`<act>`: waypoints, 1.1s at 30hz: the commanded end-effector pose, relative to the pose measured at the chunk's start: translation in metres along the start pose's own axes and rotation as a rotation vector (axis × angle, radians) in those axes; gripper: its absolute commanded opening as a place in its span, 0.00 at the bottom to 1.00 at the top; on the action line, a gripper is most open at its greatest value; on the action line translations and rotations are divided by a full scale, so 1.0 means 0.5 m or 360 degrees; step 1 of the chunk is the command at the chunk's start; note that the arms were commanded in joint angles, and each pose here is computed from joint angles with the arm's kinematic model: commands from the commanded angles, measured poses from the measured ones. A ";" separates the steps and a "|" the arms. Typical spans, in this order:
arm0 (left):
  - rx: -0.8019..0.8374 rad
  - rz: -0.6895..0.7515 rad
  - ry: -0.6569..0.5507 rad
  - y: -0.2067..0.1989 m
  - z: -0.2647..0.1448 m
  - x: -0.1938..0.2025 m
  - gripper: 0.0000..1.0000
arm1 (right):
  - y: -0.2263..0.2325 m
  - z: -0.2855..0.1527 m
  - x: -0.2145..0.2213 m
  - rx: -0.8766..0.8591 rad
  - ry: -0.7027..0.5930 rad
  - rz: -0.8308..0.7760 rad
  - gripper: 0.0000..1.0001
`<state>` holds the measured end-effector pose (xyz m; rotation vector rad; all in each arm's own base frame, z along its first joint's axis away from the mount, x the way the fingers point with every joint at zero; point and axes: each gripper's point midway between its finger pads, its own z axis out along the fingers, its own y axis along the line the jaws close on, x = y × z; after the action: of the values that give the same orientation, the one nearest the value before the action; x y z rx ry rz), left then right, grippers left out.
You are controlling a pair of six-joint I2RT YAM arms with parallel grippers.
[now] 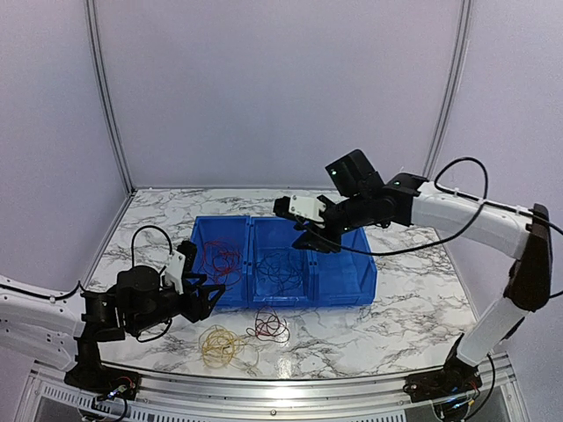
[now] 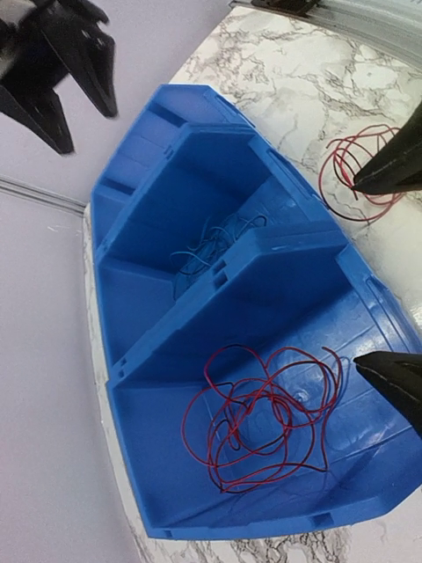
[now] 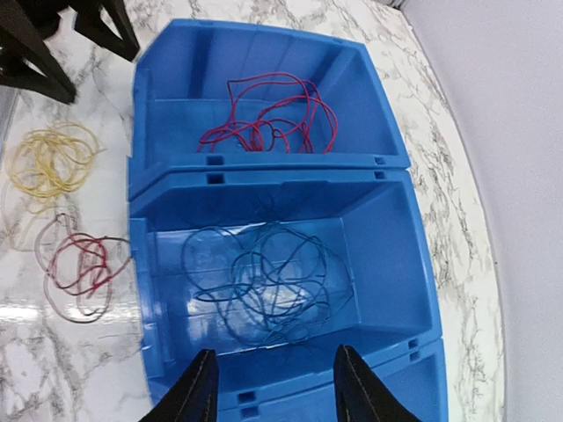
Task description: Untangle the cables
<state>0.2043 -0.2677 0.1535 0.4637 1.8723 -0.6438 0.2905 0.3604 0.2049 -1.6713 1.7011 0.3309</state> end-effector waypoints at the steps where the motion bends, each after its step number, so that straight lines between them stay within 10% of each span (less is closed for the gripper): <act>1: -0.0041 0.0021 0.0061 -0.003 0.024 0.015 0.64 | 0.092 -0.026 0.017 -0.0223 -0.0125 -0.0043 0.39; 8: -0.0106 -0.0028 0.0212 0.012 0.042 0.086 0.63 | 0.303 0.042 0.095 -0.0669 -0.0110 -0.0129 0.39; 24: -0.0091 -0.0079 0.0197 -0.008 0.050 0.075 0.63 | 0.406 0.178 0.133 -0.0683 0.0125 -0.0347 0.47; 33: -0.0086 -0.0066 0.0207 -0.006 0.047 0.082 0.63 | 0.358 0.189 0.113 -0.0465 0.0126 -0.0345 0.00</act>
<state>0.2026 -0.2814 0.1006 0.4531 2.0438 -0.5939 0.1348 0.3825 0.0252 -2.1842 1.6021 0.5048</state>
